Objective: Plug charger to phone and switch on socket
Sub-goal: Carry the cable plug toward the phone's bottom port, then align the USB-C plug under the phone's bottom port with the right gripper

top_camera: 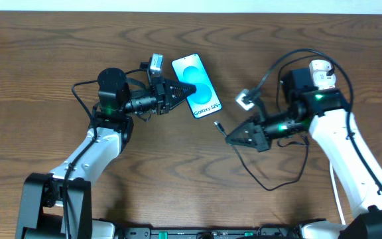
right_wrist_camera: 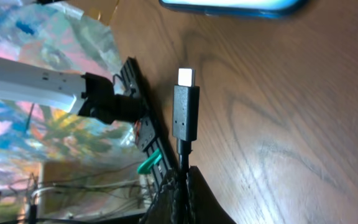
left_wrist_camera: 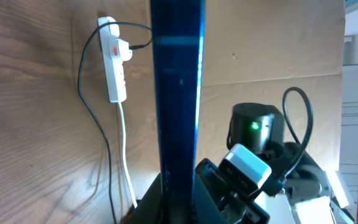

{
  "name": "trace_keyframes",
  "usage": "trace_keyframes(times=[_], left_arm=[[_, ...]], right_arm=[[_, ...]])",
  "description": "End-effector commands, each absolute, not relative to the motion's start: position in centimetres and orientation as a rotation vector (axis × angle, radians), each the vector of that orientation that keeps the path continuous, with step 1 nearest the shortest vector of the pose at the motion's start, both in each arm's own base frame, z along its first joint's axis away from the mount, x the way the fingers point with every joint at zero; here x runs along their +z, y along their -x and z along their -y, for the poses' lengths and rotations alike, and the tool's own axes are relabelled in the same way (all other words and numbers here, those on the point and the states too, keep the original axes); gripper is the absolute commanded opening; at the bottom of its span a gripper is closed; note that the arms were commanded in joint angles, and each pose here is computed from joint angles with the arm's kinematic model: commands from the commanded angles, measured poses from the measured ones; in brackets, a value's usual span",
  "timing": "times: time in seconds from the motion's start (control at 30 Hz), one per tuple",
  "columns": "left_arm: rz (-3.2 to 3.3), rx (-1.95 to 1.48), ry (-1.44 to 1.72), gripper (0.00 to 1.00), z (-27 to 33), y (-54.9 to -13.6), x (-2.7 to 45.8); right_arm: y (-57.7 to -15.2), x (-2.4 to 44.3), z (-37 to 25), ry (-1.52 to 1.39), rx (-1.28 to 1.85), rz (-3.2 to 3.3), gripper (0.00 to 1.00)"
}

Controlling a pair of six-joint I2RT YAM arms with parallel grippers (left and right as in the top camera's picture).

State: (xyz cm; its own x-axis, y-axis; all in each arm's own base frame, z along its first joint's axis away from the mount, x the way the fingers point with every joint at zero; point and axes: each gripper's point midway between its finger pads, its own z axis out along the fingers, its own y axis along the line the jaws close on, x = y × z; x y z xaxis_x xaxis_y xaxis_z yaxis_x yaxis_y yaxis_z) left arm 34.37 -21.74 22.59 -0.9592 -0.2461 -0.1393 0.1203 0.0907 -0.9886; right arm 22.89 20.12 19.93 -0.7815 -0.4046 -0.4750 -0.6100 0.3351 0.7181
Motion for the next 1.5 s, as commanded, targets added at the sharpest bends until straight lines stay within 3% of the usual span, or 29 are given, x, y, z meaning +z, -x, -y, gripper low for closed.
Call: trace_keyframes(times=[0.0, 0.1, 0.37, 0.5, 0.7, 1.0, 1.47], left_arm=[[-2.083, -1.968, 0.075, 0.07, 21.9, -34.3, 23.9], [-2.081, -1.965, 0.07, 0.08, 21.9, -34.3, 23.9], [-2.06, -1.93, 0.036, 0.07, 21.8, -34.6, 23.8], [-2.05, -1.91, 0.065, 0.07, 21.7, -35.0, 23.8], [-2.058, -1.926, 0.044, 0.07, 21.8, -34.7, 23.8], [-2.05, -1.979, -0.113, 0.08, 22.2, -33.0, 24.6], [-2.006, -1.916, -0.168, 0.07, 22.1, -33.4, 24.6]], right_arm=[[-23.0, 18.6, -20.9, 0.768, 1.318, -2.6, 0.01], [-21.9, 18.2, -20.1, 0.709, 1.159, -2.72, 0.01], [-18.5, 23.0, -16.0, 0.586, 0.828, -2.606, 0.02], [-17.5, 23.9, -16.8, 0.502, 0.906, -2.44, 0.01], [-18.8, 20.7, -18.7, 0.347, 1.053, -2.298, 0.01], [-21.4, 19.4, -23.0, 0.456, 1.288, -2.232, 0.01], [-22.7, 20.3, -23.5, 0.501, 1.237, -2.211, 0.02]])
